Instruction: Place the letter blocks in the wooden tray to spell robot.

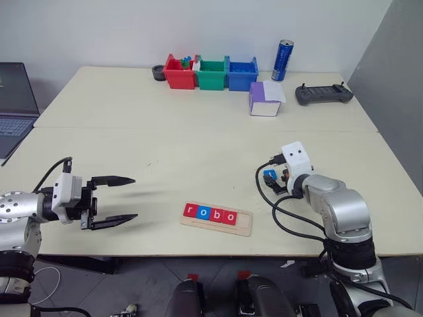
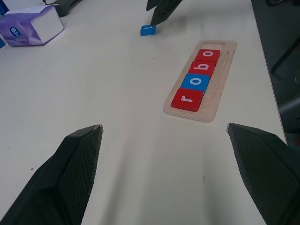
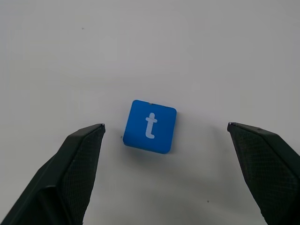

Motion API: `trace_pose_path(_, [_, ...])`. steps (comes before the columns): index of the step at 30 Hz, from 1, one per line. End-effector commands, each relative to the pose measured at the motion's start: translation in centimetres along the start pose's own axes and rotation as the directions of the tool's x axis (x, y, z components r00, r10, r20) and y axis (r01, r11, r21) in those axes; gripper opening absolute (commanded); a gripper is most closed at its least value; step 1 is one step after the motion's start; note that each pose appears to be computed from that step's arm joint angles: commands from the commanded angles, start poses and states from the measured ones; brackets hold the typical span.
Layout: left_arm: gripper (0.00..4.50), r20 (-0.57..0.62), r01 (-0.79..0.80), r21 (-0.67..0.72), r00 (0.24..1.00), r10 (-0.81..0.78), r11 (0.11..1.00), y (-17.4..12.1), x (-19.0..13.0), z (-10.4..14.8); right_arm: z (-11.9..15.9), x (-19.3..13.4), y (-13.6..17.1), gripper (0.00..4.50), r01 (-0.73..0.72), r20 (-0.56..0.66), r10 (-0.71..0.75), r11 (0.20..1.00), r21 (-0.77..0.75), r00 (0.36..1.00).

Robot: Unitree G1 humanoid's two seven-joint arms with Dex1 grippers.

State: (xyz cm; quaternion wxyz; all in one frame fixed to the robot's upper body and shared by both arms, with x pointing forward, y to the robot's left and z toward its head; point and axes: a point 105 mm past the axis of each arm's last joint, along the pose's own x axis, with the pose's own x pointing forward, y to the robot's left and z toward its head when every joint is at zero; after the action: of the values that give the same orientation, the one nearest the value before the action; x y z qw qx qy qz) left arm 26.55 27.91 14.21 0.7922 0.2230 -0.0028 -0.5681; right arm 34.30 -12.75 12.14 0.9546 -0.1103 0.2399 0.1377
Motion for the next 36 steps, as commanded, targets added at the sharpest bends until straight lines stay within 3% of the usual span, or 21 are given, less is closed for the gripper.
trace_pose_path(1, [4.5,0.028,-0.016,0.04,0.999,0.015,0.999,0.3,-0.4,1.0,1.1,-0.1,0.1,4.46,0.017,0.042,-0.017,1.0,-0.004,0.999])
trace_pose_path(13, [4.5,0.027,-0.032,0.034,0.999,0.031,0.999,0.5,-1.1,1.6,-0.9,2.3,0.9,4.46,0.013,-0.039,-0.009,0.993,0.115,0.999])
trace_pose_path(18, [4.5,0.017,-0.007,0.003,1.0,0.007,1.0,-0.1,-1.3,1.6,-0.9,2.2,0.9,3.29,0.026,-0.034,-0.022,0.993,0.116,0.999])
trace_pose_path(23, [4.5,0.002,0.001,-0.01,1.0,-0.001,1.0,-0.3,-1.6,1.5,0.3,1.3,0.9,1.46,-0.017,0.02,0.015,0.996,0.088,1.0])
trace_pose_path(27, [4.5,0.014,0.009,-0.002,1.0,-0.009,1.0,-0.2,-1.2,1.6,0.6,0.2,-0.7,1.44,-0.015,0.056,0.012,0.999,0.046,0.998])
trace_pose_path(30, [4.5,0.016,0.02,0.003,1.0,-0.02,1.0,-0.3,-1.0,1.7,0.6,-0.8,-4.3,1.44,0.11,0.11,-0.12,0.99,0.092,0.987])
trace_pose_path(36, [4.5,0.019,0.023,0.003,1.0,-0.023,1.0,-0.3,-0.8,1.6,-4.1,-3.9,-6.2,1.44,0.219,0.058,-0.224,0.972,0.083,0.973])
